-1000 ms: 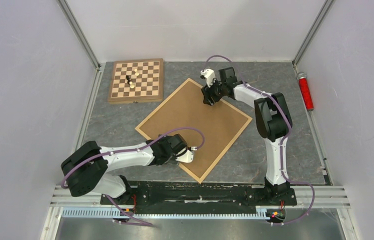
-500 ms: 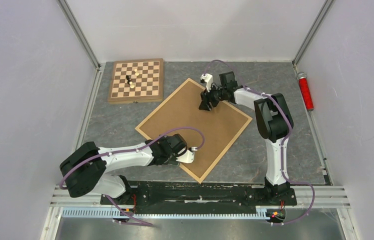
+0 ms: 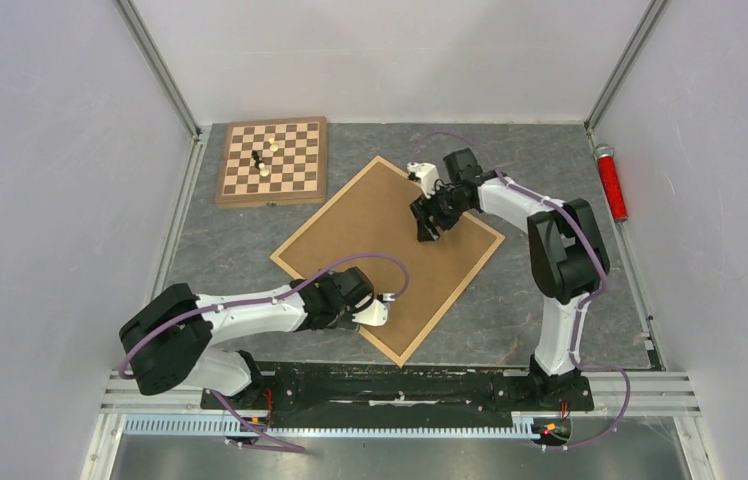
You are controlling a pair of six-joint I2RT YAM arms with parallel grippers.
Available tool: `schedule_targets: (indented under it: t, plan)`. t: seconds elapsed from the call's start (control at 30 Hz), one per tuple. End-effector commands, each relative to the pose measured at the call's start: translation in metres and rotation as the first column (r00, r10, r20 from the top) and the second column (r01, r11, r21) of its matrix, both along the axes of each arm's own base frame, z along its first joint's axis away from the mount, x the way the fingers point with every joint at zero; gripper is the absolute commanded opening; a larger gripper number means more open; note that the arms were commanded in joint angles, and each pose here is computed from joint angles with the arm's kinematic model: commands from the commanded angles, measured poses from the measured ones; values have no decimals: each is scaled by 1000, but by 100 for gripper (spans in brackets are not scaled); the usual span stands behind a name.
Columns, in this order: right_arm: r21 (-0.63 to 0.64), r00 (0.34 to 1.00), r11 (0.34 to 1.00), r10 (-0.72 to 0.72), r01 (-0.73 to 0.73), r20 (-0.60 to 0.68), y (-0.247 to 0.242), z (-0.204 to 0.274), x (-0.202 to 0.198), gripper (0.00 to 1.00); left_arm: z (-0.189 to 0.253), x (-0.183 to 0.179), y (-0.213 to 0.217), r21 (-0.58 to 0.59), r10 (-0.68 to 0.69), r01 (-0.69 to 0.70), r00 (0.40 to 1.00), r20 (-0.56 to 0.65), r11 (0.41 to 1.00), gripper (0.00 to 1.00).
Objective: Put the photo into the frame
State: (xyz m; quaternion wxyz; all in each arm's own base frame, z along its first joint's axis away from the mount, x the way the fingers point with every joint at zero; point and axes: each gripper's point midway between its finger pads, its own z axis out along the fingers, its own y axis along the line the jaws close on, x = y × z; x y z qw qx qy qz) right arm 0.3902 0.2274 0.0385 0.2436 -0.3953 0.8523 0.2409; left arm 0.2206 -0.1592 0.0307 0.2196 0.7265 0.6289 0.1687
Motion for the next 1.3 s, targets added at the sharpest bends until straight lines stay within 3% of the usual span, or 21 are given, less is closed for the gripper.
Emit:
schedule_targets:
  t: [0.0,0.43,1.27]
  plan:
    - [-149,989,979,-143,137,-30,-63,9,-17,71,-5,-5,-13,-84,-5,1,999,-48,996,80]
    - [-206,961,943,-233,261,151,-143,22,-15,74,-5,-3,-19,-98,-6,1,999,-51,995,80]
    - [-89,971,969,-234,229,-49,-135,-24,-47,70,-7,-2,-18,-87,1,-5,999,-51,996,80]
